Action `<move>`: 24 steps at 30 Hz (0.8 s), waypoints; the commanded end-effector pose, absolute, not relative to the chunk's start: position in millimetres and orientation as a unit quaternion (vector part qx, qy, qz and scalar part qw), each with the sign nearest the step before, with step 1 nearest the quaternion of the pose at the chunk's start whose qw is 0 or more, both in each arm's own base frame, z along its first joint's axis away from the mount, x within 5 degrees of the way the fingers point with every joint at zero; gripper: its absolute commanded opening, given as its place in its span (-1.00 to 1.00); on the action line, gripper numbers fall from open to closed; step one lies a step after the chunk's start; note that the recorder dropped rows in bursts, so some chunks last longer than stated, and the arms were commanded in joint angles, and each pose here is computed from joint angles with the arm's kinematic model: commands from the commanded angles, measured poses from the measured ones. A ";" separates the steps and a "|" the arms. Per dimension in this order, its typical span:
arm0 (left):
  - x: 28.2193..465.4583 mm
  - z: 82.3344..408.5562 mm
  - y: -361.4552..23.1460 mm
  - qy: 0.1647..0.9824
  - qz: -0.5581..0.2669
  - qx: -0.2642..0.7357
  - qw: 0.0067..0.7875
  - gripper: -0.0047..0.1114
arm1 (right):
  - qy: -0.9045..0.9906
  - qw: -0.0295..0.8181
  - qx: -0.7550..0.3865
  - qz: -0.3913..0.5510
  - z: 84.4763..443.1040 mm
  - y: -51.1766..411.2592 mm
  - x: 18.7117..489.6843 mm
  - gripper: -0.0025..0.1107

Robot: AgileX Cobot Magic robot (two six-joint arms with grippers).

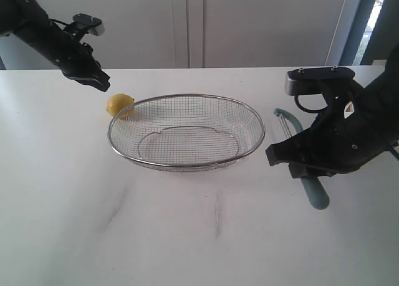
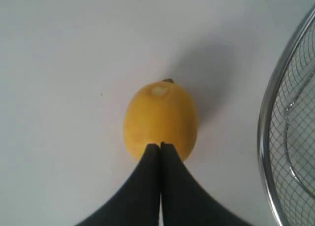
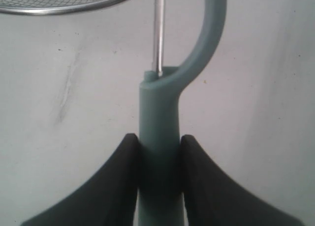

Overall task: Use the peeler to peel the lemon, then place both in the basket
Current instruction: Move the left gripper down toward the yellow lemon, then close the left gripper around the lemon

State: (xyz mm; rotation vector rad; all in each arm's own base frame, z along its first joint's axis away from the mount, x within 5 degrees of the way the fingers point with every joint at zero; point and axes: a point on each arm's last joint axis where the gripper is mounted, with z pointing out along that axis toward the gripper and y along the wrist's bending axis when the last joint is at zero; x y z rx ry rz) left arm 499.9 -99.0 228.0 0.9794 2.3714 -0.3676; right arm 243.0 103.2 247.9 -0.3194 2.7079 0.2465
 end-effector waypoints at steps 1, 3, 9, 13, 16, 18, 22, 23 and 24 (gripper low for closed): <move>502.0 224.2 -110.5 0.872 -0.145 0.380 0.273 -0.92 | 0.968 0.205 -0.111 0.091 249.6 103.0 241.7 -0.96; 502.9 223.1 -112.2 0.869 -0.141 0.386 0.277 -0.92 | 0.968 0.206 -0.111 0.091 249.7 103.0 241.8 -0.96; 502.9 222.6 -113.9 0.854 -0.133 0.416 0.283 -0.85 | 0.966 0.213 -0.111 0.093 250.2 103.4 243.0 -0.96; 502.9 223.6 -115.6 0.840 -0.134 0.437 0.292 -0.35 | 0.965 0.218 -0.110 0.094 250.7 103.6 243.9 -0.96; 506.3 222.0 -115.4 0.837 -0.126 0.437 0.305 0.02 | 0.965 0.219 -0.110 0.094 250.8 103.7 244.0 -0.96; 508.1 219.1 -115.3 0.837 -0.123 0.435 0.308 0.14 | 0.965 0.217 -0.111 0.094 250.6 103.6 243.7 -0.96; 510.4 208.9 -115.5 0.840 -0.125 0.433 0.301 0.20 | 0.967 0.210 -0.111 0.092 250.0 103.2 242.5 -0.96; 511.3 204.3 -115.5 0.841 -0.125 0.434 0.299 0.20 | 0.967 0.210 -0.111 0.092 250.0 103.2 242.5 -0.96; 512.2 202.4 -115.5 0.841 -0.123 0.433 0.301 0.20 | 0.967 0.210 -0.111 0.092 250.0 103.2 242.5 -0.96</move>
